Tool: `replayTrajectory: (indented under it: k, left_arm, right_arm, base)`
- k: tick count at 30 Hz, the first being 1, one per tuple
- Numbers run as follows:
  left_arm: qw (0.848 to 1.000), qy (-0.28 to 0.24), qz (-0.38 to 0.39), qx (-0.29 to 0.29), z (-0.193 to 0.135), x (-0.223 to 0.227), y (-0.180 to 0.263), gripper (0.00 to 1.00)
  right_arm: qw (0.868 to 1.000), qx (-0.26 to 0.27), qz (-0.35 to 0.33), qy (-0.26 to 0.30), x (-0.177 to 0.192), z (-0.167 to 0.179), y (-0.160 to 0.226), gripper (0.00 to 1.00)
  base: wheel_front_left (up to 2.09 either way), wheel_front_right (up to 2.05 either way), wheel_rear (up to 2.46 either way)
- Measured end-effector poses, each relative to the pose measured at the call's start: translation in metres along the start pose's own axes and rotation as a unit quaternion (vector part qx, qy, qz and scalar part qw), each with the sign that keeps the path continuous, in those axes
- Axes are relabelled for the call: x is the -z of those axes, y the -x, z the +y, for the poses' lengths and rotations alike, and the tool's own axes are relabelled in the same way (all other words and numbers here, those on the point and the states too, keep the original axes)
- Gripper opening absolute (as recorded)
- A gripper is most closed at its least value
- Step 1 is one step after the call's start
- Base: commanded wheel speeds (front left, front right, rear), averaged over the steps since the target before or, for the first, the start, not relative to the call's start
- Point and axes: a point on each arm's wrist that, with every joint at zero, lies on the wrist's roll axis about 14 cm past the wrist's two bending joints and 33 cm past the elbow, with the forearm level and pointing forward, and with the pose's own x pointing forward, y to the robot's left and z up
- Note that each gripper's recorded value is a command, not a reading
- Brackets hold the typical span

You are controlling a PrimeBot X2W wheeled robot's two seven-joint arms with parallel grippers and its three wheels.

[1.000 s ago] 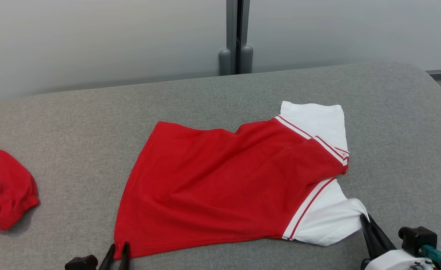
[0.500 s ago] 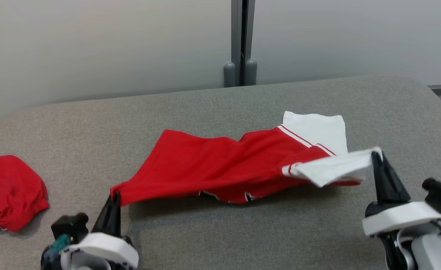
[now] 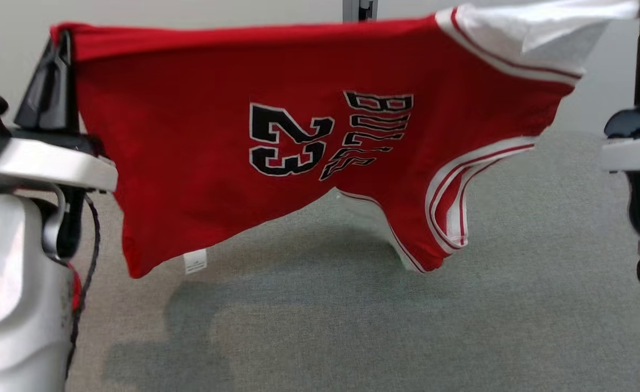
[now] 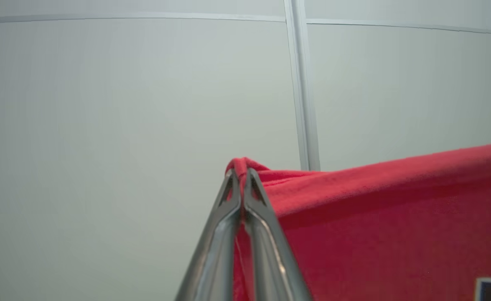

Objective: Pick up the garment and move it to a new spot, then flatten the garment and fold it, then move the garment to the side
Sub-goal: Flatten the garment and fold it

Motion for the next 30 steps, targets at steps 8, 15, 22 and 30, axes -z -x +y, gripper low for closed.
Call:
replayTrajectory:
  k: [8,15,22,30]
  left_arm:
    - [0.997,-0.032,0.065,0.01,0.008,0.036,-0.051,0.0]
    - [0.997,-0.063,0.046,0.015,0.014,0.069,-0.115,0.0]
    - [0.996,-0.079,0.05,-0.002,0.03,0.102,-0.148,0.0]
    - [0.987,-0.025,0.159,-0.022,0.03,0.194,-0.085,0.0]
  right_arm:
    - [0.999,-0.02,0.036,0.016,0.036,-0.002,-0.071,0.0]
    - [0.996,0.004,0.029,0.085,0.067,-0.038,-0.14,0.0]
    - [0.995,0.007,0.018,0.097,0.096,-0.042,-0.174,0.0]
    - [0.992,0.032,0.111,0.042,0.183,-0.05,-0.108,0.0]
  base:
    - [0.0,0.0,0.0]
    - [0.0,0.0,0.0]
    - [0.0,0.0,0.0]
    - [0.0,0.0,0.0]
